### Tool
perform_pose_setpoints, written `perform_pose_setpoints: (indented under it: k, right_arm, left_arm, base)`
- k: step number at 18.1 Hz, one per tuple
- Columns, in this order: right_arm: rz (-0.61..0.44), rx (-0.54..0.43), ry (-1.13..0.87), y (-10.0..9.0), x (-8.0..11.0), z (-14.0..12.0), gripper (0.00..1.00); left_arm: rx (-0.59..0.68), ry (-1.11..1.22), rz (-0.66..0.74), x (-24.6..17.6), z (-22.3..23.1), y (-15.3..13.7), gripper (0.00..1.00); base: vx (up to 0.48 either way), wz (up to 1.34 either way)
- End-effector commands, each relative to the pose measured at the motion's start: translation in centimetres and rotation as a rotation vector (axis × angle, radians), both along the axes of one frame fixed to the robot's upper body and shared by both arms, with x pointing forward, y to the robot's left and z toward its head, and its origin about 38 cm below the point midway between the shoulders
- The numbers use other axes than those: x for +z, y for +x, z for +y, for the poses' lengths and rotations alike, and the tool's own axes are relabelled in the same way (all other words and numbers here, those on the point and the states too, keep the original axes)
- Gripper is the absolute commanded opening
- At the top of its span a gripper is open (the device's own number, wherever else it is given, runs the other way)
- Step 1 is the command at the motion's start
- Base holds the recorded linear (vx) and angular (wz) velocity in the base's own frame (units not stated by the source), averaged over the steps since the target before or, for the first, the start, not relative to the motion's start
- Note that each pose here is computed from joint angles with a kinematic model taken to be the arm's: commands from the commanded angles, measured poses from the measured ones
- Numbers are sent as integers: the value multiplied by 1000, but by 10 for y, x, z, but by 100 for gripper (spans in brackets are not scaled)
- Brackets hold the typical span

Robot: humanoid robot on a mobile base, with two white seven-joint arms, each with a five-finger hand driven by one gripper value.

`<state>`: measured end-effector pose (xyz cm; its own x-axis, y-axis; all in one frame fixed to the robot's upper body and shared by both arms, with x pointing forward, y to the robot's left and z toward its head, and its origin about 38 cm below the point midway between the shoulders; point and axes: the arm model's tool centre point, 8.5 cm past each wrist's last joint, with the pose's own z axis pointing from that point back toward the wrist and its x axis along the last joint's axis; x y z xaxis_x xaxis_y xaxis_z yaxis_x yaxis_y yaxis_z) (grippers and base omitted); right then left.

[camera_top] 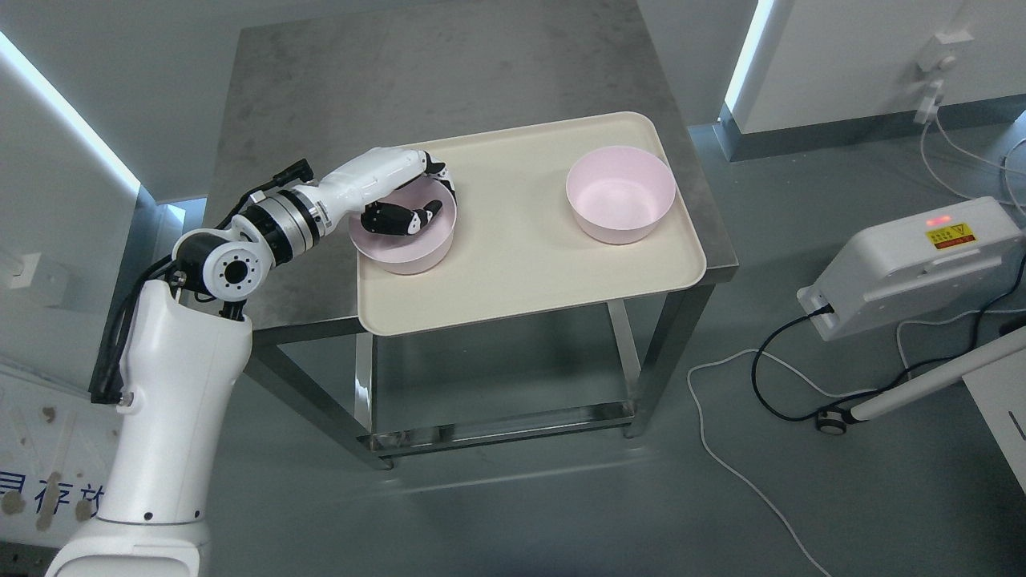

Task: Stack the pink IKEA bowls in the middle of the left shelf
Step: 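Grasp the rim of the nearer pink bowl with the left hand and lift, then carry the held bowl over and lower it into the other pink bowl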

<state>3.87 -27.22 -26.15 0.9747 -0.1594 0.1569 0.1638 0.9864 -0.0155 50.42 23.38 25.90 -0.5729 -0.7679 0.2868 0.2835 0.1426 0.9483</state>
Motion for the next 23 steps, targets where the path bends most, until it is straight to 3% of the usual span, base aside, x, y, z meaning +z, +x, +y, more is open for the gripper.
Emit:
perform_pose_setpoints:
  k: [1,8,13,20,23]
  right_arm:
    - [0,1,-18,0,1,-11,100]
    - [0,1,-18,0,1,-11,100]
    - [0,1,-18,0,1,-11,100]
    - [0,1,-18,0,1,-11,100]
    - [0,1,-18,0,1,-11,100]
  left_arm:
    - [24,-70,-45,23,11,6,1]
    - [-158,-254,-140,82,-83,4,2]
    - [-365,-78,-131,92,-167,-16,2]
    - [-476,66,-82,62,-246,-27,3]
    - [-436,113,-36,44,-246,-8,3]
  base:
    - [0,0]
    - [0,0]
    - [0,0]
    - [0,0]
    - [0,0]
